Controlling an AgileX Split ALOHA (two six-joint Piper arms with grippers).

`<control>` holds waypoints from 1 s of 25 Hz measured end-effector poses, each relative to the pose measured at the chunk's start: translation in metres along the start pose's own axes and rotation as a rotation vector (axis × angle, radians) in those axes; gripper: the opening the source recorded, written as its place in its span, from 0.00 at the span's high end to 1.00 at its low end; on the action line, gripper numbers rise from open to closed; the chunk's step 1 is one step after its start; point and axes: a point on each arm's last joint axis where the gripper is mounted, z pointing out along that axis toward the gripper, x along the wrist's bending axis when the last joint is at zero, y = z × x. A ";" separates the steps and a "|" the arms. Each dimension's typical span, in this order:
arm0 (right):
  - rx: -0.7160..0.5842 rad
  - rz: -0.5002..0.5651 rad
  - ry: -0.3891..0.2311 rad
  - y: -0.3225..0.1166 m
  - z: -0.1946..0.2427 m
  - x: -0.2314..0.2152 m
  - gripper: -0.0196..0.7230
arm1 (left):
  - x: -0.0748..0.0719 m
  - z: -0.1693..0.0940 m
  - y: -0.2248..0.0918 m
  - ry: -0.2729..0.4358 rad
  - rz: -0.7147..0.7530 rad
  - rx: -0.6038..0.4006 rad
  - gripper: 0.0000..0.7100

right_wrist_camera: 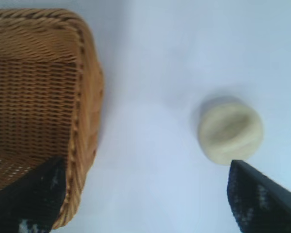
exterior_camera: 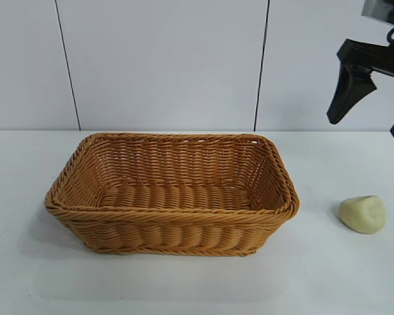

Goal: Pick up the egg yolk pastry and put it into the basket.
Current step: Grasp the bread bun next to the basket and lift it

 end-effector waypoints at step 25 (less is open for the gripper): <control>0.214 0.121 -0.102 -0.014 0.130 -0.047 0.44 | 0.000 0.000 0.000 0.000 0.001 0.000 0.07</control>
